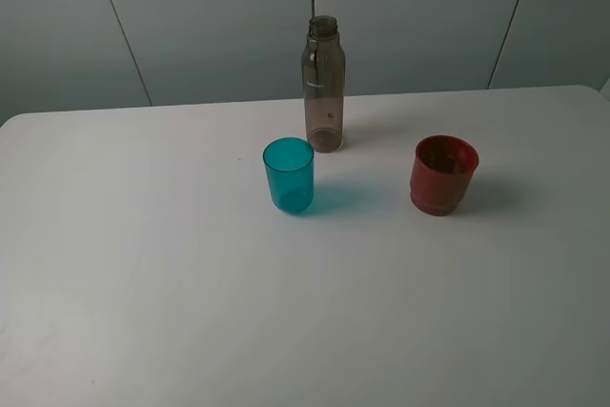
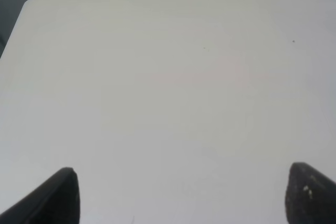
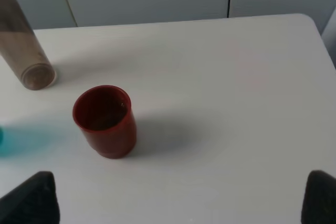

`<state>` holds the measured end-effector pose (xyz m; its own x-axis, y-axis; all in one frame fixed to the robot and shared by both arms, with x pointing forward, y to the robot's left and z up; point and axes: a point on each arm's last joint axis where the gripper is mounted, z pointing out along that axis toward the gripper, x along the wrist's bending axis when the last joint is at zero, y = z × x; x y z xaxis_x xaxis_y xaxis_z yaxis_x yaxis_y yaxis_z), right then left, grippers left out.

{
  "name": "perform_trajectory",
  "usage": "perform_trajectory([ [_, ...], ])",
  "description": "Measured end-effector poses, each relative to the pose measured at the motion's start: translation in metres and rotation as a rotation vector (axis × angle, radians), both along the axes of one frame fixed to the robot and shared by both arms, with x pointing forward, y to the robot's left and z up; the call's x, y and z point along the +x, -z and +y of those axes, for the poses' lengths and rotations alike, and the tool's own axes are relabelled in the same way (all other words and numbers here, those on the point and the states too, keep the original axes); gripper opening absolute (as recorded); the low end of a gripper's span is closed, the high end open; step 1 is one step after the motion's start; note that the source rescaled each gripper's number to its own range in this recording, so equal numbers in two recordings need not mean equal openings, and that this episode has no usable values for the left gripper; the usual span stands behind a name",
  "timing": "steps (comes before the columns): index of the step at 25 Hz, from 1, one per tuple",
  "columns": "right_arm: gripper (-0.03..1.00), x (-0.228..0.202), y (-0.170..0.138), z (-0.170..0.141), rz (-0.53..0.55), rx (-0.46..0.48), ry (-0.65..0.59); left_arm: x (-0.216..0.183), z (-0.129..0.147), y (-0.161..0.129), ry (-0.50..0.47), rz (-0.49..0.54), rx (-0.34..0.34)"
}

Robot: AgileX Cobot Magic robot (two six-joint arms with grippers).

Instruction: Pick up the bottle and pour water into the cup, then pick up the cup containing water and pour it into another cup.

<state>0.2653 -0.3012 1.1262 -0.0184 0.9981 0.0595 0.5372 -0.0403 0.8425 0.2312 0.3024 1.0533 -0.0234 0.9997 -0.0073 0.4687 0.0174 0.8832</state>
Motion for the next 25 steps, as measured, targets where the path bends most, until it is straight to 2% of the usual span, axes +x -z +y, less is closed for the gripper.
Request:
perform_trajectory([
  [5,0.99,-0.010,0.032,0.013,0.019,0.002,-0.178,0.000,0.000,0.000,0.000,0.000,0.000],
  [8,0.99,-0.013,0.052,0.017,0.032,0.020,-0.234,0.000,0.000,0.000,-0.001,0.000,-0.002],
  [11,0.99,-0.013,0.072,0.019,0.074,-0.019,-0.282,0.000,0.000,0.000,-0.001,0.000,-0.002],
  [25,0.99,-0.014,0.073,0.020,0.067,-0.048,-0.312,0.000,0.000,0.000,-0.002,0.000,-0.004],
])
